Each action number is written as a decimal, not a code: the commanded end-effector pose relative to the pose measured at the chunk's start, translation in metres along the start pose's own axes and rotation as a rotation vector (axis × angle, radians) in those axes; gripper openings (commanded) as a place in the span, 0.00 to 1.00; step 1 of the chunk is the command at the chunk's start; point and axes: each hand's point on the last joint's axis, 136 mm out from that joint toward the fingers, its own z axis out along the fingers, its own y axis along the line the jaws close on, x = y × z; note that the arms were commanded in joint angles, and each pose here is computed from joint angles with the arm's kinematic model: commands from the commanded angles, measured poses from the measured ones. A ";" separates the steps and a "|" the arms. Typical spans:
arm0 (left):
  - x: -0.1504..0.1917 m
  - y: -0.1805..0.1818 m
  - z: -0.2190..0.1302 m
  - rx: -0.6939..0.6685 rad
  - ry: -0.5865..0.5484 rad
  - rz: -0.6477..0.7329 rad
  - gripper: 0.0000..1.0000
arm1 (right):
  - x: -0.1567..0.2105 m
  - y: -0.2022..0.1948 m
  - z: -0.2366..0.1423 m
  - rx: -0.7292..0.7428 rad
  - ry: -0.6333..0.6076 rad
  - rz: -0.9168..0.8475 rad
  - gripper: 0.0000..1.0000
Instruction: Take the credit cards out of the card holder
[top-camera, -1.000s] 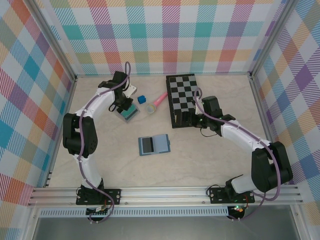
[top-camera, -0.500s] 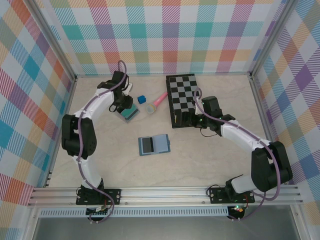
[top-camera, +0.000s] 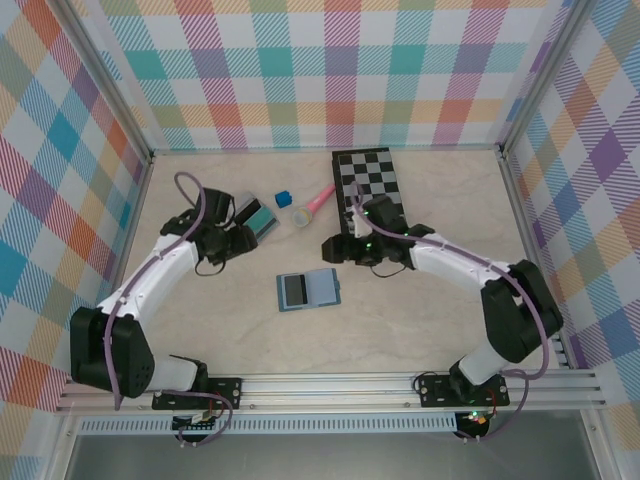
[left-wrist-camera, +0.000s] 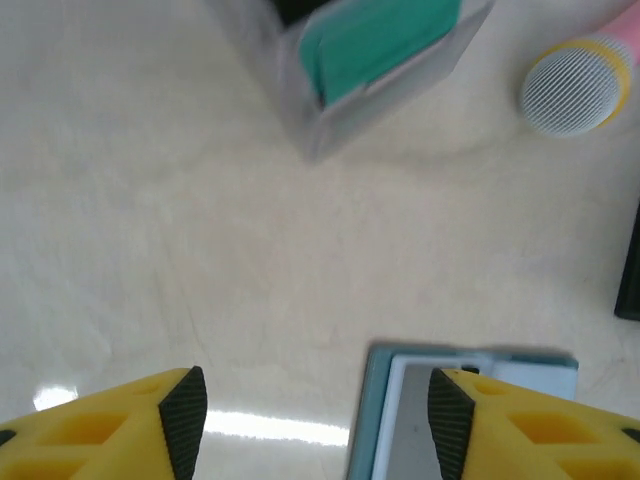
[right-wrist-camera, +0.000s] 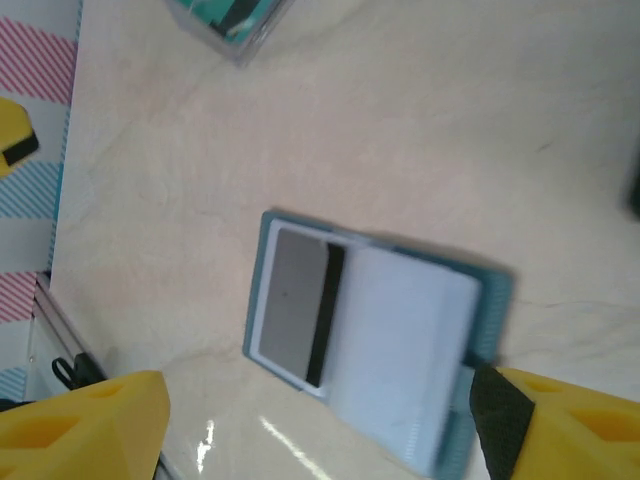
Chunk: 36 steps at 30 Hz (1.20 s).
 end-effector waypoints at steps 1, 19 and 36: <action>0.016 -0.007 -0.005 0.092 0.001 -0.130 0.65 | 0.019 0.013 0.024 0.024 0.079 0.047 0.76; 0.091 -0.016 0.017 0.257 0.128 -0.178 0.61 | 0.050 -0.001 0.097 0.256 0.211 0.207 0.38; 0.107 -0.061 0.061 0.277 0.180 -0.153 0.22 | 0.051 -0.014 0.108 0.310 0.245 0.188 0.23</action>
